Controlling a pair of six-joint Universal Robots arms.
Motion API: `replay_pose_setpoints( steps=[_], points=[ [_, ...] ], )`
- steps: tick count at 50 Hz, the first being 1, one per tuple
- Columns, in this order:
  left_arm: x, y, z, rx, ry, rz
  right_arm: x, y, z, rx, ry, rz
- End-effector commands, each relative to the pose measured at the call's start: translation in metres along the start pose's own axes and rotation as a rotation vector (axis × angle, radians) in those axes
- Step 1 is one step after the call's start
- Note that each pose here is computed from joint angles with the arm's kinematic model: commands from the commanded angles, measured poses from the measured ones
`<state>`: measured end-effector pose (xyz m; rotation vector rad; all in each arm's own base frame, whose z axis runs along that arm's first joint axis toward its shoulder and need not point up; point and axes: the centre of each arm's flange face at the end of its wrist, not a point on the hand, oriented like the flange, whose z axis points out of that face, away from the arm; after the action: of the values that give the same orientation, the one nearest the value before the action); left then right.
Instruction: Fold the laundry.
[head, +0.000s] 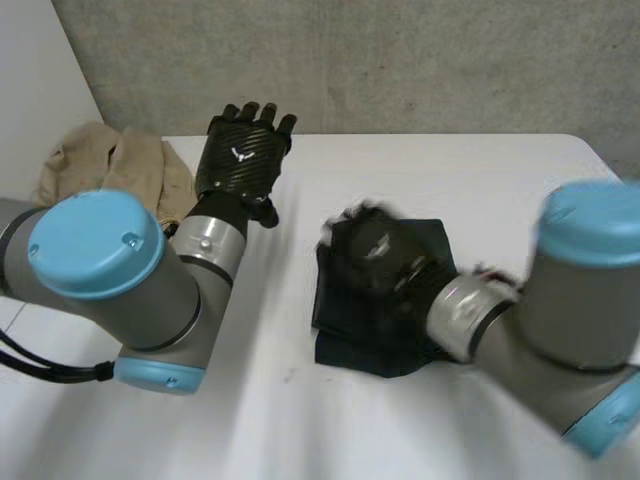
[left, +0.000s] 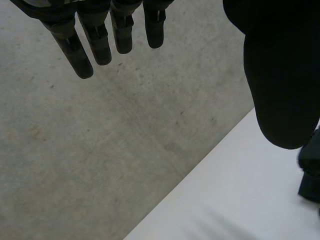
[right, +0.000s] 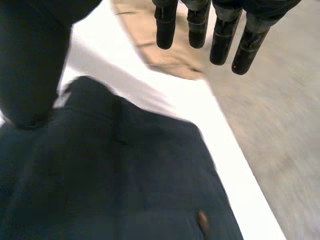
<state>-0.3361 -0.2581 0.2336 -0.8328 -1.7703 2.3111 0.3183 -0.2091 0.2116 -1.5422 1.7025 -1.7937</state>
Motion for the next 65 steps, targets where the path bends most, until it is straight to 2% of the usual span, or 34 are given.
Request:
replay_pose_setpoints(
  steps=[1,5,9,16,20,24,27,31,35,39,43,49,54,61,65],
  points=[
    [0.033,0.003,0.003,-0.091,0.148,-0.164,0.071,0.01,-0.014,0.002,0.194,0.439],
    [0.055,0.015,-0.001,-0.173,0.251,-0.247,0.069,0.034,-0.006,-0.09,0.179,0.484],
    [0.073,0.035,-0.007,-0.253,0.303,-0.285,0.061,0.063,0.006,-0.209,0.146,0.473],
    [0.087,0.071,-0.017,-0.384,0.332,-0.266,0.05,0.111,0.018,-0.384,0.164,0.426],
    [0.089,0.083,-0.02,-0.447,0.34,-0.234,0.051,0.12,0.021,-0.425,0.195,0.407],
    [0.088,0.082,-0.021,-0.46,0.351,-0.154,0.054,0.114,0.02,-0.41,0.204,0.398],
    [0.087,0.07,-0.02,-0.429,0.357,-0.112,0.058,0.108,0.016,-0.394,0.219,0.401],
    [0.077,0.039,-0.014,-0.353,0.341,-0.121,0.065,0.091,0.008,-0.333,0.254,0.387],
    [0.058,-0.002,-0.01,-0.25,0.308,-0.137,0.091,0.069,-0.012,-0.229,0.374,0.394],
    [0.032,-0.048,-0.009,-0.143,0.259,-0.161,0.112,0.075,-0.033,-0.22,0.464,0.467],
    [0.017,-0.065,-0.014,-0.122,0.255,-0.181,0.118,0.087,-0.044,-0.247,0.505,0.544],
    [0.007,-0.074,-0.027,-0.182,0.364,-0.256,0.104,0.108,-0.056,-0.325,0.451,0.671],
    [-0.001,-0.068,-0.033,-0.23,0.448,-0.337,0.08,0.127,-0.058,-0.361,0.35,0.812],
    [-0.005,-0.061,-0.032,-0.256,0.436,-0.36,0.063,0.146,-0.047,-0.361,0.3,0.937],
    [-0.004,-0.058,-0.033,-0.265,0.436,-0.362,0.05,0.143,-0.038,-0.361,0.254,0.925]
  ],
)
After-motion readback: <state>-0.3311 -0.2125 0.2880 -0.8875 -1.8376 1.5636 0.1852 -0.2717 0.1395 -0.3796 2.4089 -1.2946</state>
